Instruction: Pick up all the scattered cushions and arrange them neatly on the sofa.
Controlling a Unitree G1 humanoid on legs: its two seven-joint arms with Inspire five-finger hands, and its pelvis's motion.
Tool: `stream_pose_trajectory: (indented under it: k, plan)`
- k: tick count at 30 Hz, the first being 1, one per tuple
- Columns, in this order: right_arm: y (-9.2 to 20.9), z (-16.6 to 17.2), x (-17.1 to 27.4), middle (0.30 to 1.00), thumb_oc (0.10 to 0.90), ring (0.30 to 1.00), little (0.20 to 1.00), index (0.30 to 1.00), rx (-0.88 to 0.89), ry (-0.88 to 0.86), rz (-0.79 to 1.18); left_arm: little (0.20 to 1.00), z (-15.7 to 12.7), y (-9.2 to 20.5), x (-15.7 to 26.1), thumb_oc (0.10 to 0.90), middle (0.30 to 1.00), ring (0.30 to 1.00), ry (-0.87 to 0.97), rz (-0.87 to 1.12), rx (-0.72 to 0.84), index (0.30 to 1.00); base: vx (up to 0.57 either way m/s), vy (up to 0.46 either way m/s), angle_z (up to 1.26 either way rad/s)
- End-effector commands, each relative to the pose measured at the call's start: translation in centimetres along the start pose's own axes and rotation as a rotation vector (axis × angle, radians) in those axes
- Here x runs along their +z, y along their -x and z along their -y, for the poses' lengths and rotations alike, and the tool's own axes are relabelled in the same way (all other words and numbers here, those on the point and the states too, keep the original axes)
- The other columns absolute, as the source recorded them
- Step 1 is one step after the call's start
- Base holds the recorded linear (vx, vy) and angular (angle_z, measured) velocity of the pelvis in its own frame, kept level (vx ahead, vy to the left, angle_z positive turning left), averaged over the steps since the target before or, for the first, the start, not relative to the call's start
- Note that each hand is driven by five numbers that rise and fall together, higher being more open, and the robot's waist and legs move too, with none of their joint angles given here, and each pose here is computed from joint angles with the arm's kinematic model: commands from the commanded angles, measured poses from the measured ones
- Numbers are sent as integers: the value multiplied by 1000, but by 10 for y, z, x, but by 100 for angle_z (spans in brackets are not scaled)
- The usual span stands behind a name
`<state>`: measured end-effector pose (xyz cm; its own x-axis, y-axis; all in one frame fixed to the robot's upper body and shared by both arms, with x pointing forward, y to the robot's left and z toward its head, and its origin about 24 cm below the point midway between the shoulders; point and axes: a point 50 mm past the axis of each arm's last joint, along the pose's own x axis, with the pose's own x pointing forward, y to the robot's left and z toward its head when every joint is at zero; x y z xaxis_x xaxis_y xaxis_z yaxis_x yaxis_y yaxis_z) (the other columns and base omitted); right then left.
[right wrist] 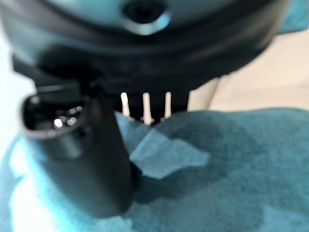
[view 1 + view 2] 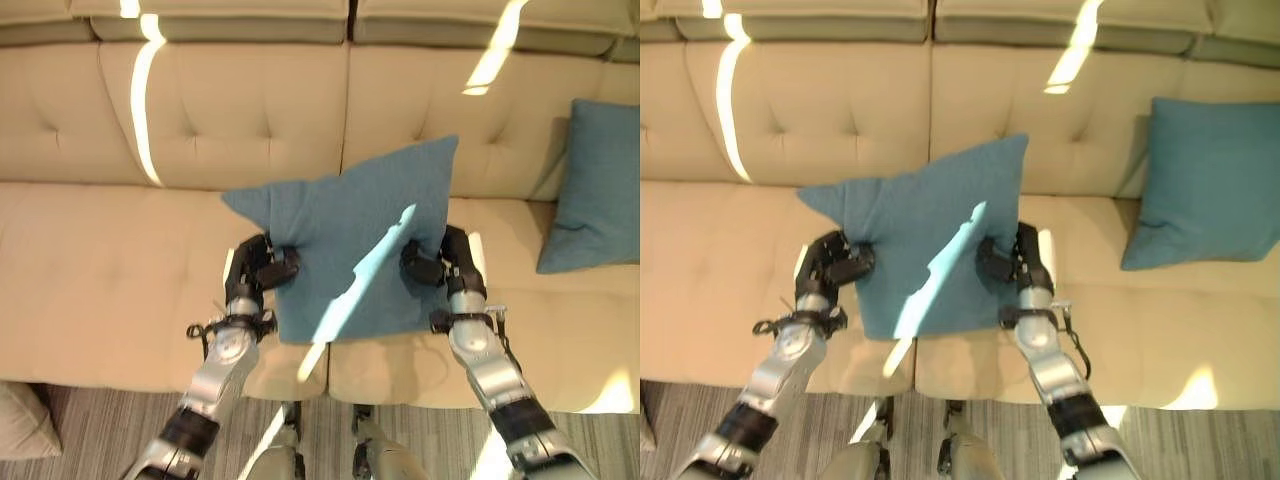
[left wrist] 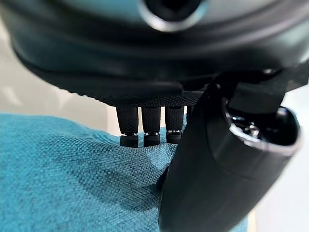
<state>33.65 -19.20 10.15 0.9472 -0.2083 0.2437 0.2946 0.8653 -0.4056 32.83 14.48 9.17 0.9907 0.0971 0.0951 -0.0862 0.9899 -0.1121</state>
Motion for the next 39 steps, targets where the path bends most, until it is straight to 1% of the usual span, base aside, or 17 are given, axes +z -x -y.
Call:
stream_pose_trajectory:
  k: [1,2,3,6,11,13,16,18,19,20,21,26,30,35,36,37,39]
  plan:
    - [-28,-1,106,300,400,300,300,300,-68,-155,424,300,72,-22,108,400,300,300,8,504,-225,300,-92,-16,0]
    - [-43,4,126,300,400,300,300,300,-91,-141,465,300,76,-34,131,400,300,300,-46,565,-213,300,-62,-16,0]
    - [-43,4,127,300,400,300,300,300,-91,-142,468,300,76,-35,132,400,300,300,-46,567,-213,300,-71,4,3]
    - [-64,17,174,300,400,300,300,300,-155,-132,568,300,84,-52,178,400,300,300,-177,690,-180,300,-41,4,3]
    - [-75,29,210,300,400,300,300,300,-227,-105,654,300,99,-51,216,400,300,300,-218,819,-142,300,-2,1,-1]
    - [-77,32,217,300,400,300,300,300,-243,-93,671,300,104,-50,221,400,300,300,-220,837,-146,300,-7,0,4]
    - [-85,46,238,300,400,300,300,300,-336,16,718,300,118,-49,247,400,300,300,-279,920,-106,300,-8,-28,29]
    - [-89,46,240,300,400,300,300,300,-343,53,707,300,120,-51,251,400,300,300,-308,924,-92,300,5,-14,-35]
    - [-92,46,241,434,489,434,434,434,-340,72,696,472,122,-51,256,515,472,472,-309,933,-89,472,5,-7,-35]
    - [-96,46,239,808,739,808,808,808,-330,84,669,862,123,-52,259,775,862,862,-312,932,-88,862,0,0,0]
    - [-100,45,238,900,800,900,900,900,-301,99,640,900,124,-54,263,800,900,900,-326,923,-89,900,3,-6,8]
    - [-109,49,229,900,800,900,900,900,-230,148,560,900,119,-57,276,800,900,900,-364,929,-107,900,-2,-2,11]
    - [-106,38,210,900,800,900,900,900,-154,184,535,900,107,-59,265,800,900,900,-377,910,-106,900,6,-1,6]
    - [-103,41,187,900,800,900,900,900,-140,194,504,900,89,-62,246,800,900,900,-374,867,-93,900,13,2,-11]
    - [-99,49,177,900,800,900,900,900,-157,189,502,900,72,-64,236,800,900,900,-370,842,-68,900,0,0,0]
    - [-99,49,176,900,800,900,900,900,-157,189,500,900,72,-64,235,800,900,900,-371,840,-69,900,21,-4,-9]
    - [-92,69,154,900,800,900,900,900,-196,183,476,900,40,-63,217,800,900,900,-325,789,-22,900,29,-9,-11]
